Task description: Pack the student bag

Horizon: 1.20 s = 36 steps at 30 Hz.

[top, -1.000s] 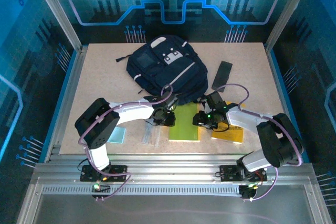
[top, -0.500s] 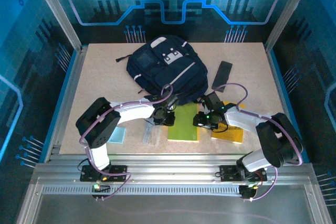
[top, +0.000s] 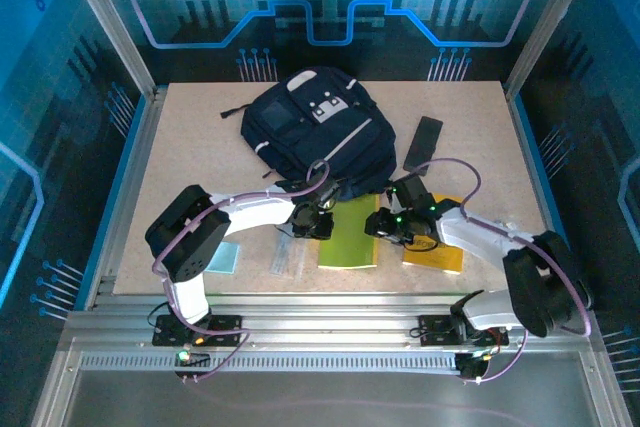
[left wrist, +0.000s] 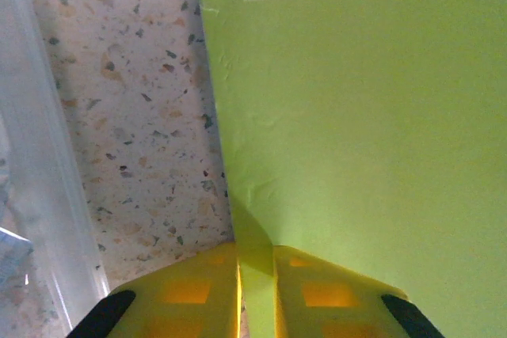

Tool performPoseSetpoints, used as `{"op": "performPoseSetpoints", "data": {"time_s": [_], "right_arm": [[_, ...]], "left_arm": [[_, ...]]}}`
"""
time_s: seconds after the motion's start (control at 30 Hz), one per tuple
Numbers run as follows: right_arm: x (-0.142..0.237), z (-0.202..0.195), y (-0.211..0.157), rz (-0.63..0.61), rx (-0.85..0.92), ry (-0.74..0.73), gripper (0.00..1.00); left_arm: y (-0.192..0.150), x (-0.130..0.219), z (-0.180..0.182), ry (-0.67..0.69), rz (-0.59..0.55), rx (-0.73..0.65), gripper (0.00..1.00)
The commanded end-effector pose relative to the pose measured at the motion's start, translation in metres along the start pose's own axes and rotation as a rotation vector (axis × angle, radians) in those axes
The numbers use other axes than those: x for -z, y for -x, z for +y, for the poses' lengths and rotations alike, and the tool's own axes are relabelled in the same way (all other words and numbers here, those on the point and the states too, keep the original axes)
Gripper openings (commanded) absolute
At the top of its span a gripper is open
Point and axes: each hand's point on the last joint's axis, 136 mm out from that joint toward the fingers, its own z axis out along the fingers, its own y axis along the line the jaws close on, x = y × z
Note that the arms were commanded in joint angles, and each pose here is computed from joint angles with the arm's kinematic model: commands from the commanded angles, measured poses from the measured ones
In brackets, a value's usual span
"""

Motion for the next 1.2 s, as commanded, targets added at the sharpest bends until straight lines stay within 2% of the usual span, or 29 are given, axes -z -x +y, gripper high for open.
{"op": "performPoseSetpoints", "data": {"time_s": [0.0,0.23,0.4,0.73,1.07,1.17], "right_arm": [[0.014,0.052,0.005,0.003,0.071,0.213,0.41],[-0.022,0.048,-0.003,0.058,0.011,0.289,0.4],[-0.03,0.056,-0.004,0.055,0.028,0.33,0.36],[0.0,0.089,0.001,0.005,0.094,0.467,0.3],[0.013,0.094,-0.004,0.02,0.126,0.484,0.26],[0.013,0.088,-0.004,0.015,0.134,0.44,0.26]], "left_arm": [[-0.027,-0.026,-0.007,-0.03,0.112,-0.015,0.17],[-0.026,-0.025,-0.006,-0.029,0.11,-0.013,0.17],[-0.027,-0.026,-0.007,-0.031,0.11,-0.007,0.17],[-0.026,-0.027,-0.01,-0.04,0.115,-0.003,0.17],[-0.025,-0.028,-0.01,-0.035,0.116,-0.006,0.17],[-0.025,-0.026,-0.009,-0.032,0.113,-0.007,0.17]]}}
